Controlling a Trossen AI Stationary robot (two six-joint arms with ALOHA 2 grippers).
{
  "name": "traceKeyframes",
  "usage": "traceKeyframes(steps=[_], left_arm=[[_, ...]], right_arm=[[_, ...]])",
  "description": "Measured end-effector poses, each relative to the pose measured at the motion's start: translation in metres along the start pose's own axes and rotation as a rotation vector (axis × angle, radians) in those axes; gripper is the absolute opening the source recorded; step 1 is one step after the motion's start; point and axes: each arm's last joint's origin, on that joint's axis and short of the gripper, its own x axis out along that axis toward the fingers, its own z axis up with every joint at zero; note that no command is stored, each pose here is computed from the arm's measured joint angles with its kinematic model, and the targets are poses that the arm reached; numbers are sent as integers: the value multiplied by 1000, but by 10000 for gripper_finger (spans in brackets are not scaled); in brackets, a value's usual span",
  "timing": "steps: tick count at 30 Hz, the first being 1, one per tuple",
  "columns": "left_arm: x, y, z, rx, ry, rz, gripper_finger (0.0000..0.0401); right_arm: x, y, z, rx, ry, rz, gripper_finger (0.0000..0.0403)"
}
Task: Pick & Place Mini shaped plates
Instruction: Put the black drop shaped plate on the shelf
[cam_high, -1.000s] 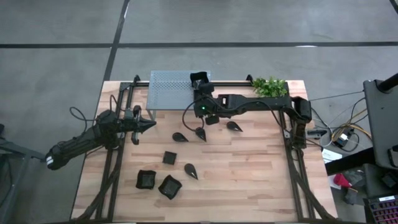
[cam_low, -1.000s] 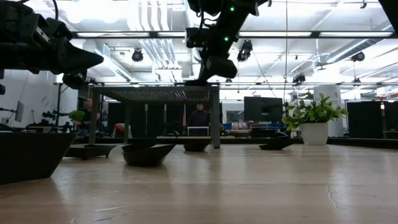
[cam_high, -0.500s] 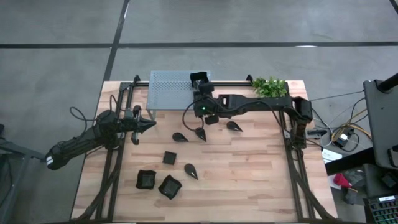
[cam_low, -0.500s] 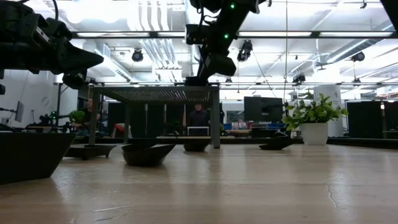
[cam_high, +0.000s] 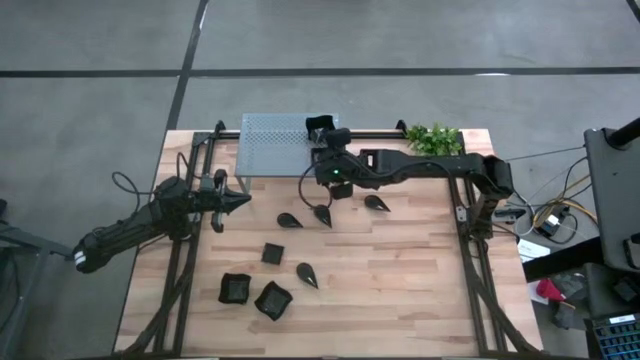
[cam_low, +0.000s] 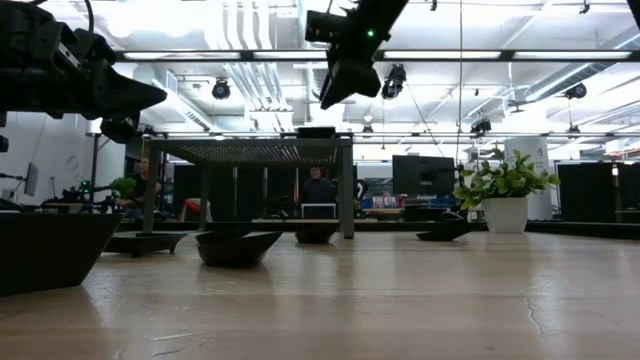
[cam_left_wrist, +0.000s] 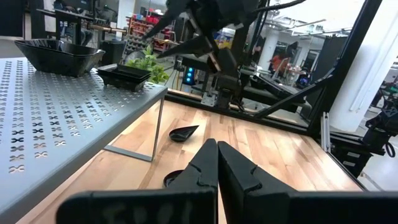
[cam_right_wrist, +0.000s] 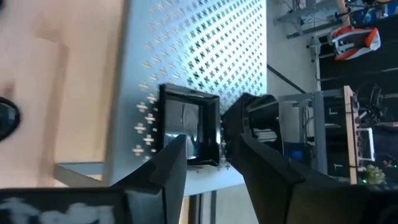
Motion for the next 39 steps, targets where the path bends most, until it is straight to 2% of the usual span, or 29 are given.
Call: traceKeyframes(steps=[6,10,14,17,24,29,34,39], left_arm=[[0,0,0,0,0,0,3],[0,0,0,0,0,0,3],[0,0,0,0,0,0,3],[0,0,0,0,0,0,3],[0,0,0,0,0,0,3],[0,0,0,0,0,0,3],[0,0,0,0,0,0,3],[0,0,0,0,0,0,3]], right_arm=[[-8,14,2,13,12,58,146],[-14,27,-3,40,65,177,146],[-18,36,-12,131,133,338,143],[-21,40,-18,185,211,397,145],[-24,54,-31,266,360,447,139],[-18,66,-44,346,460,438,131],[-13,82,-61,314,551,447,123],[-5,102,-73,298,555,492,114]])
